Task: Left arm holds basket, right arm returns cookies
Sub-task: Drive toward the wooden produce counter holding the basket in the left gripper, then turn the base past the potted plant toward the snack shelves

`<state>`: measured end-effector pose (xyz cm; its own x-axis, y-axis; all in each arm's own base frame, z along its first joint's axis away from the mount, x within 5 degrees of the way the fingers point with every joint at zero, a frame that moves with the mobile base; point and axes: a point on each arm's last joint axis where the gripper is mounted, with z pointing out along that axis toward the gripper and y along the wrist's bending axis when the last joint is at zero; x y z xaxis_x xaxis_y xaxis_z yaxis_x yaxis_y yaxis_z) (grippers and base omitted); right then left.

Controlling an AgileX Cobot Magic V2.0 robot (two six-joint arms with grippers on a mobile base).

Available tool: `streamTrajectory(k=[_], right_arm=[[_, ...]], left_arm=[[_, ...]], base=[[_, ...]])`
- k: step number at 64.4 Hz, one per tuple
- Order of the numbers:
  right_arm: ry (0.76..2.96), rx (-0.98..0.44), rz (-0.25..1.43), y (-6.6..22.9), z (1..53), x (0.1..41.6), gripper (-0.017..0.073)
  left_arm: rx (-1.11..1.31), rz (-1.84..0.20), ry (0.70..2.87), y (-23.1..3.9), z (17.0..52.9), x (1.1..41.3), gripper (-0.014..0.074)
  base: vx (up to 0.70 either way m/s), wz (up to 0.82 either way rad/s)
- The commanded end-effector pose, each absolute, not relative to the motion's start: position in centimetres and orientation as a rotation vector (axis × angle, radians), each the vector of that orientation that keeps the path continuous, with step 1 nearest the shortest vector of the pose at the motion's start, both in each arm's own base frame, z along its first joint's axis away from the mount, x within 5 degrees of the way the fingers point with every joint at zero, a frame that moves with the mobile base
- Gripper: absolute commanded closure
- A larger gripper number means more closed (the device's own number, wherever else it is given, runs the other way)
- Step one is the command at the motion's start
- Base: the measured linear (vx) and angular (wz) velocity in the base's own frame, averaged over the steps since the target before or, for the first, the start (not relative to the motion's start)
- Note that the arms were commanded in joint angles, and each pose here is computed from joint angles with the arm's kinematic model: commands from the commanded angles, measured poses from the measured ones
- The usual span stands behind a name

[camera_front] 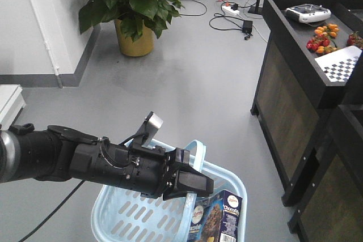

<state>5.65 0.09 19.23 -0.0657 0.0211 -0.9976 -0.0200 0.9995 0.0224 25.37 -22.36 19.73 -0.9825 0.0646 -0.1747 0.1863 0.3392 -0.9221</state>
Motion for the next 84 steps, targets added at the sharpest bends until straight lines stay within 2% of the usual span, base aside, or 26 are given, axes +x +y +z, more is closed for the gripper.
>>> streamTrajectory(k=[1,51,84], right_arm=[[1.555,-0.012,0.033,0.14,19.88,5.6,0.0568],[1.555,-0.012,0.033,0.14,19.88,5.6,0.0568],[1.555,-0.012,0.033,0.14,19.88,5.6,0.0568]], left_arm=[[0.259,-1.864,2.331,-22.62,22.98,25.21,0.06],[0.259,-1.864,2.331,-22.62,22.98,25.21,0.06],[0.259,-1.864,2.331,-22.62,22.98,25.21,0.06]], base=[[0.22,0.04],[0.2,0.06],[0.18,0.39]])
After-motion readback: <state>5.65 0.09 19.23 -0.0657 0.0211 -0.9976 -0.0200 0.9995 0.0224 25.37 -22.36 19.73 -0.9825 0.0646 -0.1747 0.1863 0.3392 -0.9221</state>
